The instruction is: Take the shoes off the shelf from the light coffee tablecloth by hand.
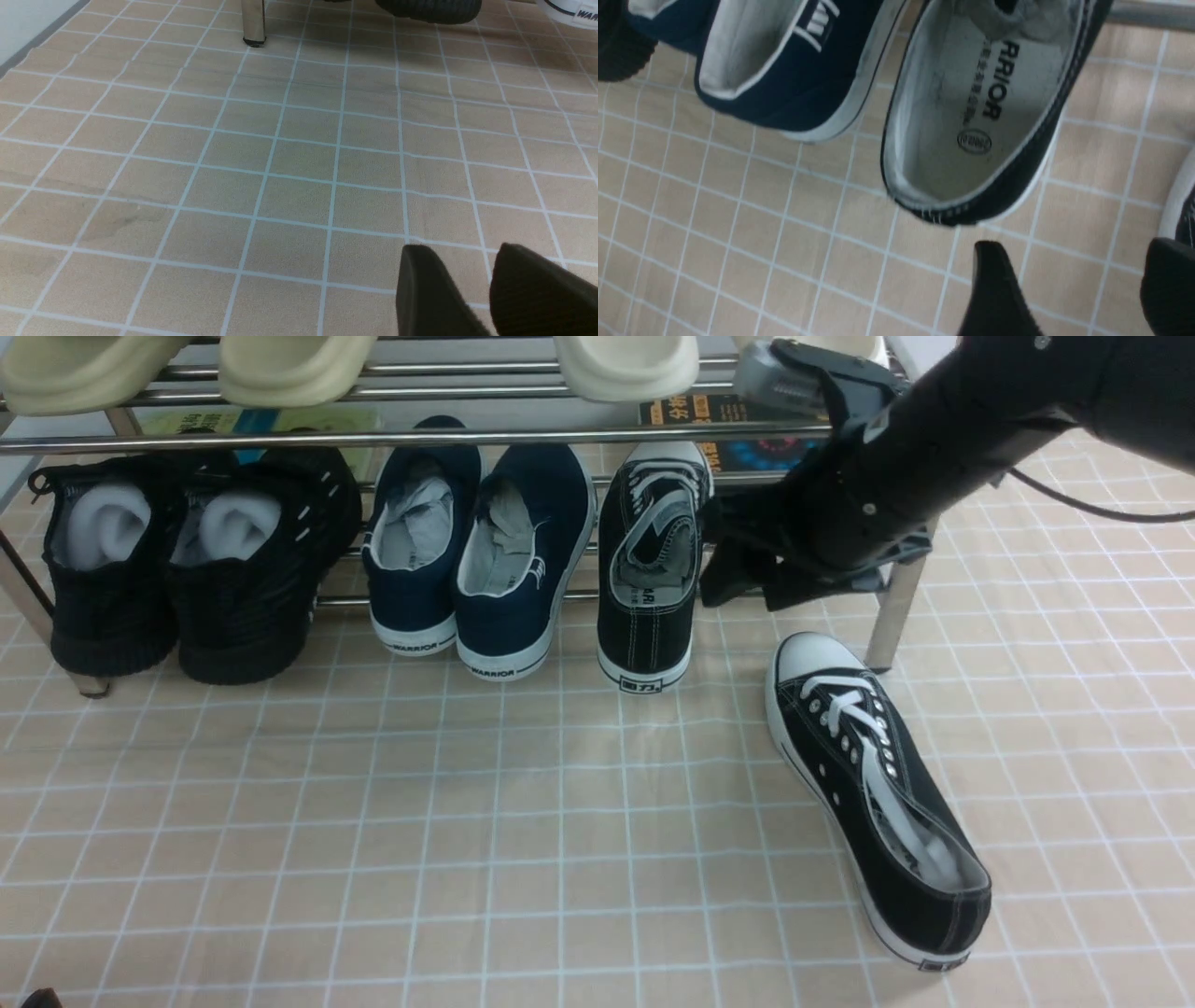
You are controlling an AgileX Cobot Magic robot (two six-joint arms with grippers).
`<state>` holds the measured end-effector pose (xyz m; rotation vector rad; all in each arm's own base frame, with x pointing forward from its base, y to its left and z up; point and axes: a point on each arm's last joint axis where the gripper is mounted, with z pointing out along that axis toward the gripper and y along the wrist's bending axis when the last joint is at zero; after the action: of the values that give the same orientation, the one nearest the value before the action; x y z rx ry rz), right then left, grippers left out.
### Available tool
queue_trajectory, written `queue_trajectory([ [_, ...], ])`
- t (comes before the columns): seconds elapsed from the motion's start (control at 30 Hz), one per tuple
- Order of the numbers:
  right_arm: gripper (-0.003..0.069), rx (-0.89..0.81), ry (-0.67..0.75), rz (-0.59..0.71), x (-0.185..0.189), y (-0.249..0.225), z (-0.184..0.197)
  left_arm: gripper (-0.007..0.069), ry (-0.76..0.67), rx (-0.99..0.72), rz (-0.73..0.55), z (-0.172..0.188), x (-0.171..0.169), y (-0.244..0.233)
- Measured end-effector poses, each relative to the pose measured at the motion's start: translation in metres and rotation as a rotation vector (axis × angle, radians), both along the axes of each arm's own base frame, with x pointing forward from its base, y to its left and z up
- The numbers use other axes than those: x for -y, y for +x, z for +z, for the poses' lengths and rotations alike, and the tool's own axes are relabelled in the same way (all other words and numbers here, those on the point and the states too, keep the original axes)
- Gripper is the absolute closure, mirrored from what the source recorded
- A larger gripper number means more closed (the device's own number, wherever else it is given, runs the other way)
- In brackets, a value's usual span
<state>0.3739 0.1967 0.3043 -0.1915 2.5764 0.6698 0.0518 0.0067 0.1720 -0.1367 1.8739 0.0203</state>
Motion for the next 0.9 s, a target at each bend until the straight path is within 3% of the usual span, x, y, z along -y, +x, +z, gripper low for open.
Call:
queue_trajectory([
  [0.37, 0.0249, 0.117, 0.004, -0.06, -0.021, 0.063, -0.054, 0.0385, 0.0, 0.0, 0.0, 0.0, 0.0, 0.0],
  [0.47, 0.0308, 0.127, 0.002, -0.06, -0.022, 0.065, -0.055, 0.0385, 0.0, 0.0, 0.0, 0.0, 0.0, 0.0],
  [0.53, 0.0438, 0.137, -0.008, -0.049, -0.022, 0.066, -0.056, 0.0385, 0.0, 0.0, 0.0, 0.0, 0.0, 0.0],
  [0.57, 0.0464, 0.138, -0.009, -0.047, -0.022, 0.066, -0.056, 0.0385, 0.0, 0.0, 0.0, 0.0, 0.0, 0.0],
  [0.63, 0.0617, 0.141, -0.031, -0.025, -0.021, 0.064, -0.055, 0.0385, 0.0, 0.0, 0.0, 0.0, 0.0, 0.0],
  [0.67, 0.0643, 0.14, -0.037, -0.021, -0.02, 0.064, -0.054, 0.0385, 0.0, 0.0, 0.0, 0.0, 0.0, 0.0],
  [0.9, 0.0656, 0.015, -0.112, 0.065, -0.011, 0.038, -0.033, 0.0385, 0.0, 0.0, 0.0, 0.0, 0.0, 0.0],
])
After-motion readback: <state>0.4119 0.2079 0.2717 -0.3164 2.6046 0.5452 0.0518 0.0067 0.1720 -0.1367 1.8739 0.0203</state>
